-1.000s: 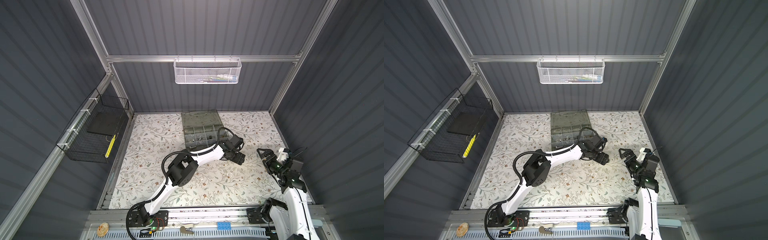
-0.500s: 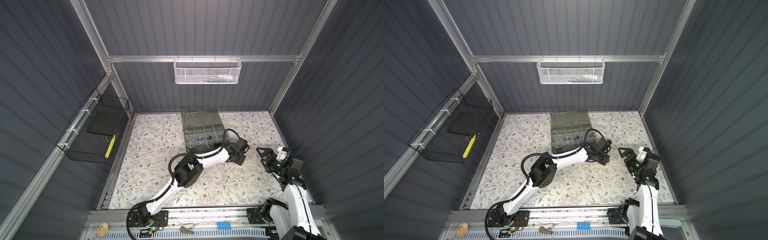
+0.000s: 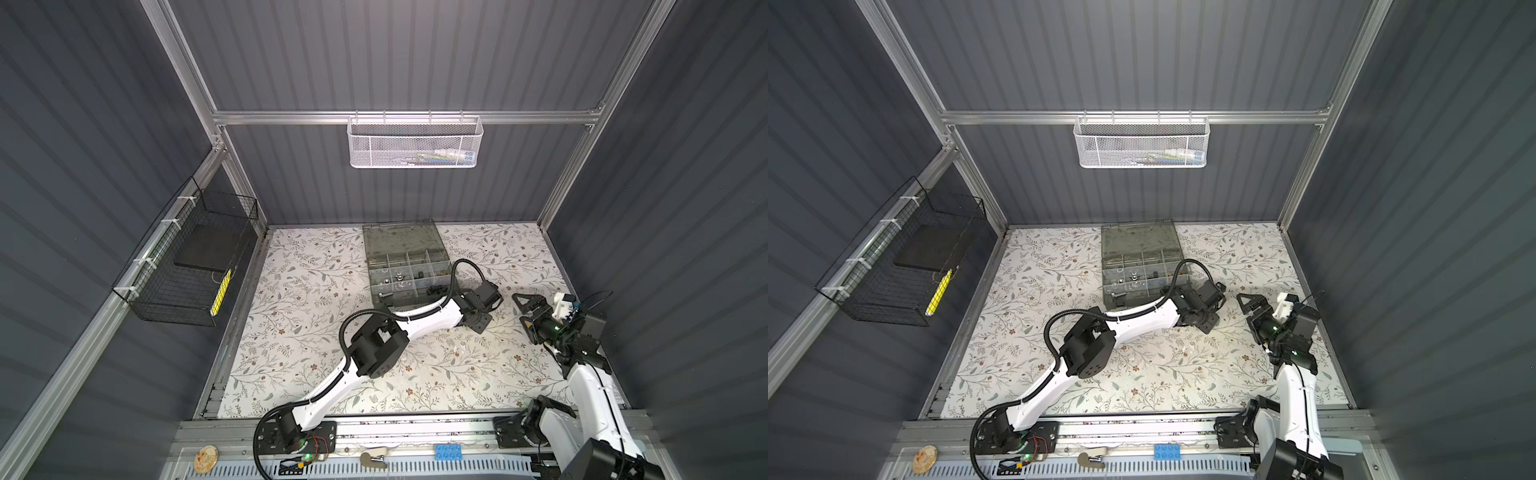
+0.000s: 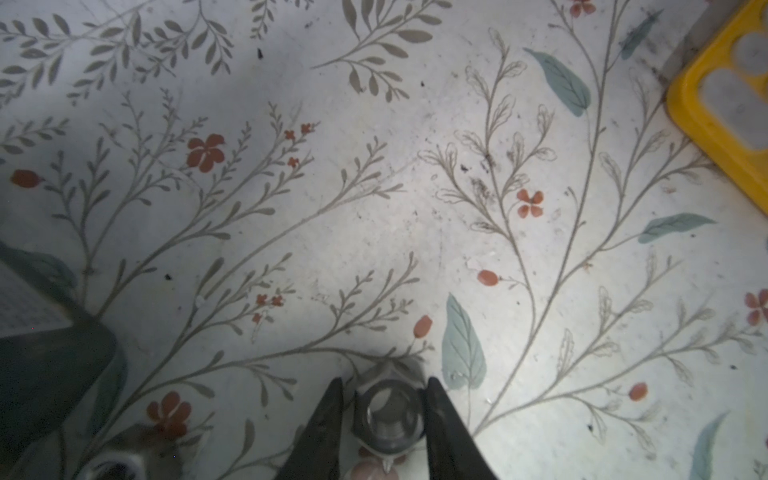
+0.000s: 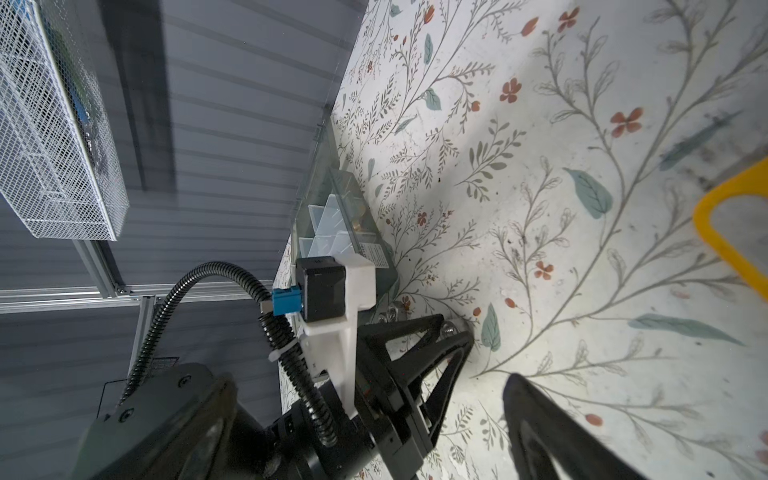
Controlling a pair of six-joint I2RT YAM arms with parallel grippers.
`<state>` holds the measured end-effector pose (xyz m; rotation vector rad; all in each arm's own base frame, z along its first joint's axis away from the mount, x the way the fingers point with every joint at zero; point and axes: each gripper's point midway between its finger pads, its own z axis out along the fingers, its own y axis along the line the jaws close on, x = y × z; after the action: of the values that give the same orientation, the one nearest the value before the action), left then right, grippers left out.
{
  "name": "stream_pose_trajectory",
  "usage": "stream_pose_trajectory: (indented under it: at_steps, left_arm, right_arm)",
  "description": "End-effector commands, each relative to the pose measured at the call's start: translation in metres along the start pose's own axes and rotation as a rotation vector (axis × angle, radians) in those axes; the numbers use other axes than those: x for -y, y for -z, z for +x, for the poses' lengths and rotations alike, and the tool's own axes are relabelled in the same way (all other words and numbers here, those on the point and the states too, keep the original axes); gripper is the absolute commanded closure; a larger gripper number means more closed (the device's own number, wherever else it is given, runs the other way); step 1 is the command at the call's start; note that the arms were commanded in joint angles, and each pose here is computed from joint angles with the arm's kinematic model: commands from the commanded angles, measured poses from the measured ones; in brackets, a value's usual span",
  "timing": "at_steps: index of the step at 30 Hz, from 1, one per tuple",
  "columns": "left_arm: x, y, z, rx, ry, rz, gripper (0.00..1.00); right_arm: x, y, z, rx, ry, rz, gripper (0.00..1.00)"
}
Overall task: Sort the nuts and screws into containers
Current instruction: 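Close the left gripper on a loose silver hex nut, then lift the hex nut with the left gripper toward the box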
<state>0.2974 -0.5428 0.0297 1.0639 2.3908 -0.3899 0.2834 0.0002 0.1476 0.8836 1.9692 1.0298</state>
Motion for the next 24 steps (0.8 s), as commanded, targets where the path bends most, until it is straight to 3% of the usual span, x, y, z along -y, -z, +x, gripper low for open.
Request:
stream_pose_trajectory:
  at_steps: [1,9,24]
  left_arm:
    - [0.001,-0.022,0.040,-0.124,-0.046,-0.022,0.69]
    - [0.004,-0.017,0.048,-0.135,-0.051,-0.001,0.80]
    - [0.011,0.031,0.009,-0.049,0.096,0.156,0.82]
  right_arm:
    - [0.002,0.000,0.003,-0.007,-0.007,-0.010,0.01]
    - [0.002,-0.001,0.003,-0.006,-0.011,-0.012,0.01]
    - [-0.002,0.000,0.003,-0.010,-0.015,-0.029,0.01]
